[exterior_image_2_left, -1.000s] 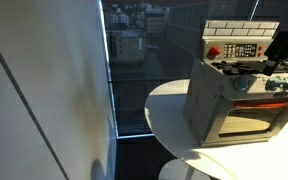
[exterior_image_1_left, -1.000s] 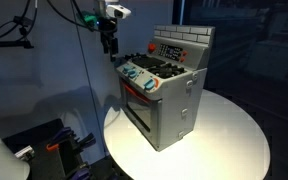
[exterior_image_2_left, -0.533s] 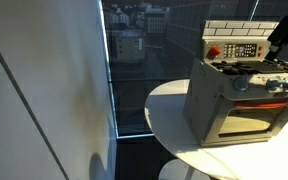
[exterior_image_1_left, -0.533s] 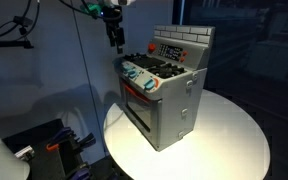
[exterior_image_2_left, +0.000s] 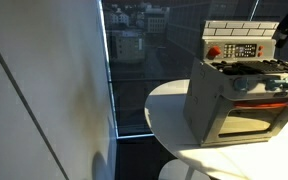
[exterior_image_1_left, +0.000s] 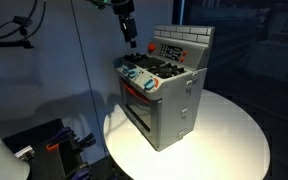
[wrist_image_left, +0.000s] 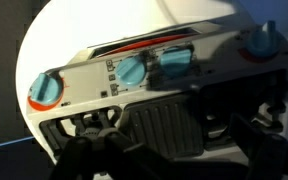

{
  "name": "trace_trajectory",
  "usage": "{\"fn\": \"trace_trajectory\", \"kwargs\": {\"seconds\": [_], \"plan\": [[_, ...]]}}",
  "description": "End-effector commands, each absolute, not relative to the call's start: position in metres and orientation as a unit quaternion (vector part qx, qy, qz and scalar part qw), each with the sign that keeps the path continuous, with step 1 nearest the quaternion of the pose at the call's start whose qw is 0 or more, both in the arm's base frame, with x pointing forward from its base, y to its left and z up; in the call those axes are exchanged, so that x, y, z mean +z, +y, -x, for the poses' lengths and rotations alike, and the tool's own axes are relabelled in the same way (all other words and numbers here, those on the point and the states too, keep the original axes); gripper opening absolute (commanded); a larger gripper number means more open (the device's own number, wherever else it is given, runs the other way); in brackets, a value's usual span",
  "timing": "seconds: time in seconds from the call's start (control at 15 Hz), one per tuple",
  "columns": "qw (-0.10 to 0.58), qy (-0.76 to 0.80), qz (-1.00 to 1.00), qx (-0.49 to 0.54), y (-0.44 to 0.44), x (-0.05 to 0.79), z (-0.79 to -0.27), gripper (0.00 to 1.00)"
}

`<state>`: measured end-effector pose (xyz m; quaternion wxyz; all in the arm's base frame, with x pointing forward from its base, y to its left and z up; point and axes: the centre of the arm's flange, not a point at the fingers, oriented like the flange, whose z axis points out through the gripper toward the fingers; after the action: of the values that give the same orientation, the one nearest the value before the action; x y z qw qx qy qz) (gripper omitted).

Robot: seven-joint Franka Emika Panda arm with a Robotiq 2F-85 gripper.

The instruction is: Push the top orange button on the right side of the stove button display

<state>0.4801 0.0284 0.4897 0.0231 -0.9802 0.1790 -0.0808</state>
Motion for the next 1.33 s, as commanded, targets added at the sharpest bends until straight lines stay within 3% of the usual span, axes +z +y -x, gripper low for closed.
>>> {"fn": "trace_trajectory", "kwargs": {"seconds": [0.0,0.6,1.27], "plan": [[-0.002,0.223,0.968,-0.115,0.011,0.494,-0.487,1.0],[-0.028,0.251,0.95,-0.183,-0.033,0.491,-0.495,1.0],[-0.021,0.256,0.95,-0.177,-0.039,0.49,-0.496,1.0]]}}
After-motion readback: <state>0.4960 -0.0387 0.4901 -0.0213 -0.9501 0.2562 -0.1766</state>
